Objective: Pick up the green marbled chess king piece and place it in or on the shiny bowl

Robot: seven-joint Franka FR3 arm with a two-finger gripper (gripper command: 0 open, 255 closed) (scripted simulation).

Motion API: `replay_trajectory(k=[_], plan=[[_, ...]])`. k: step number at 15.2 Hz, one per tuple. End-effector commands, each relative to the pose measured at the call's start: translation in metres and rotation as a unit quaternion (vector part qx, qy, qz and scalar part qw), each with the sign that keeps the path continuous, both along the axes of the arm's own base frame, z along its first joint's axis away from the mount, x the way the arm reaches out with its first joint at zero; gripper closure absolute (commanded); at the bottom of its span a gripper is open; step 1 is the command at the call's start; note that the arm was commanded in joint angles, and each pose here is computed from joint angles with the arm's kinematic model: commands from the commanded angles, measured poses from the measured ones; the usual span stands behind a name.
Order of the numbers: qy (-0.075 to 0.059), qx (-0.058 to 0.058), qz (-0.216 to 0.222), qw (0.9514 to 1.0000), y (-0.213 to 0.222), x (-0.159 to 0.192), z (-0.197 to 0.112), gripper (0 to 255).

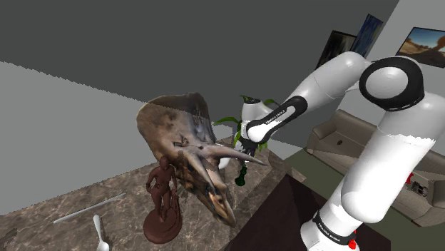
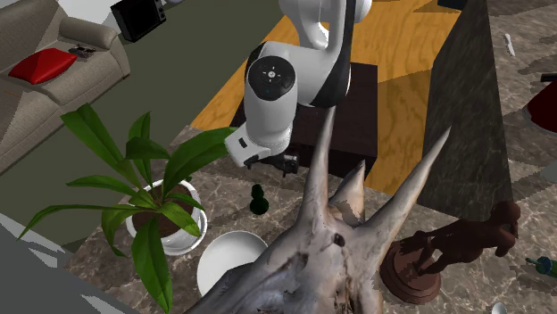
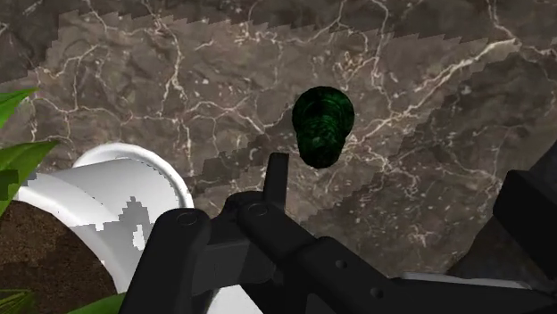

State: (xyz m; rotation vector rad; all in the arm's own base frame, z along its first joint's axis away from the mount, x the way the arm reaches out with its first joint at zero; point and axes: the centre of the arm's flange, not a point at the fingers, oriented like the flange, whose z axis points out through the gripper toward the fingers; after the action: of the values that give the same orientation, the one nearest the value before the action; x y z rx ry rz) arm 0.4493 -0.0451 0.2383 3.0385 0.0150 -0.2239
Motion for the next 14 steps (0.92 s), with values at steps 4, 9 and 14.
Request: replay_trajectory(k=[4, 9, 14], plan=[[0.006, -0.019, 0.014, 0.9997, -0.012, 0.021, -0.06, 0], [0.008, -0.025, 0.018, 0.9995, -0.018, 0.025, -0.092, 0], [0.008, -0.025, 0.018, 0.9995, -0.022, 0.021, -0.115, 0]])
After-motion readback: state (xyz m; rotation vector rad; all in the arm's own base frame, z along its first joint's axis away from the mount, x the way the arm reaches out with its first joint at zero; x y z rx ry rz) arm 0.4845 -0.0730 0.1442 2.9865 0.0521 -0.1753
